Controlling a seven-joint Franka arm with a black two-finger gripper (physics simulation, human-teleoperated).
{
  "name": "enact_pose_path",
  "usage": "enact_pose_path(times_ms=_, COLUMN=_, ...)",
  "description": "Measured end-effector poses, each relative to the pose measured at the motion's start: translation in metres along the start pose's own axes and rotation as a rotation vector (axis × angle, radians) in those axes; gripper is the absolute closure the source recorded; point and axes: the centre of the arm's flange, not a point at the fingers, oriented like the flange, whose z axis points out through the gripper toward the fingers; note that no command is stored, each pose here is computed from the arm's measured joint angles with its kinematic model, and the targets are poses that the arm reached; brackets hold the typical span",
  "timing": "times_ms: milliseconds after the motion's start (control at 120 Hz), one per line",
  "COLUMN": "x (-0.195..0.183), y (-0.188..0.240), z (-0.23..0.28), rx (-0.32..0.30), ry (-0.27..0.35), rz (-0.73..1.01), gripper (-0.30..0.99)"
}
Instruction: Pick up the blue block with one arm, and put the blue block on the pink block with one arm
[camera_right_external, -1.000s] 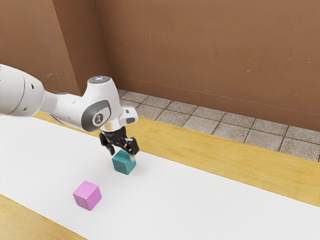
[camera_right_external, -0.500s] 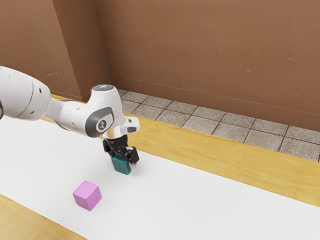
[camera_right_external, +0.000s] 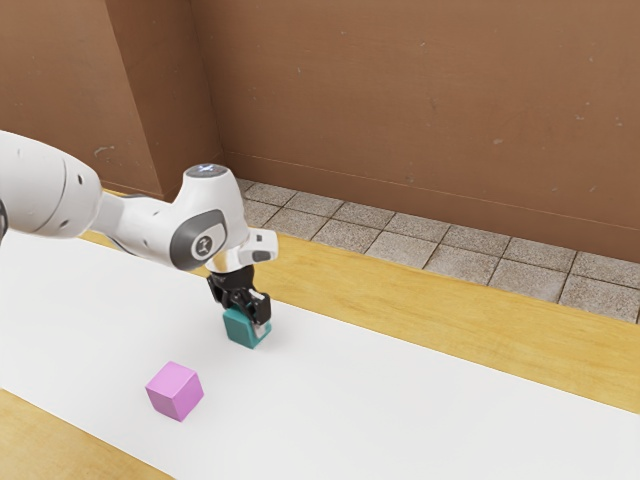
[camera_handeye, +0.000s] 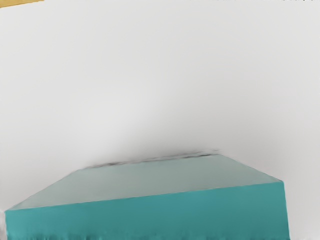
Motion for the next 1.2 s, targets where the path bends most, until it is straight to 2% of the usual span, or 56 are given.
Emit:
enact_pose_path(times_ms=133, x=0.0, y=0.0, z=-0.008, rx=0.008, ry=0.006, rz=0.009, gripper=0.3)
enact_pose_path(times_ms=267, x=-0.008, y=0.003, z=-0.045, rx=0.042, ry=0.039, rz=0.017, gripper=0.32)
enact_pose_path(times_ms=433, x=-0.079, y=0.027, z=-0.112, rx=0.135, ry=0.082, rz=0.001, gripper=0.32)
enact_pose_path(times_ms=525, x=-0.122, y=0.039, z=-0.126, rx=0.164, ry=0.095, rz=-0.038, gripper=0.32)
enact_pose_path(times_ms=617, x=-0.147, y=0.03, z=-0.115, rx=0.15, ry=0.078, rz=-0.113, gripper=0.32)
enact_pose_path(times_ms=867, x=-0.177, y=0.014, z=-0.085, rx=0.039, ry=0.049, rz=-0.292, gripper=0.32)
enact_pose_path(times_ms=983, x=-0.188, y=0.004, z=-0.077, rx=0.029, ry=0.052, rz=-0.303, gripper=0.31)
enact_pose_path(times_ms=1200, x=-0.186, y=0.013, z=-0.078, rx=0.033, ry=0.074, rz=-0.223, gripper=0.31)
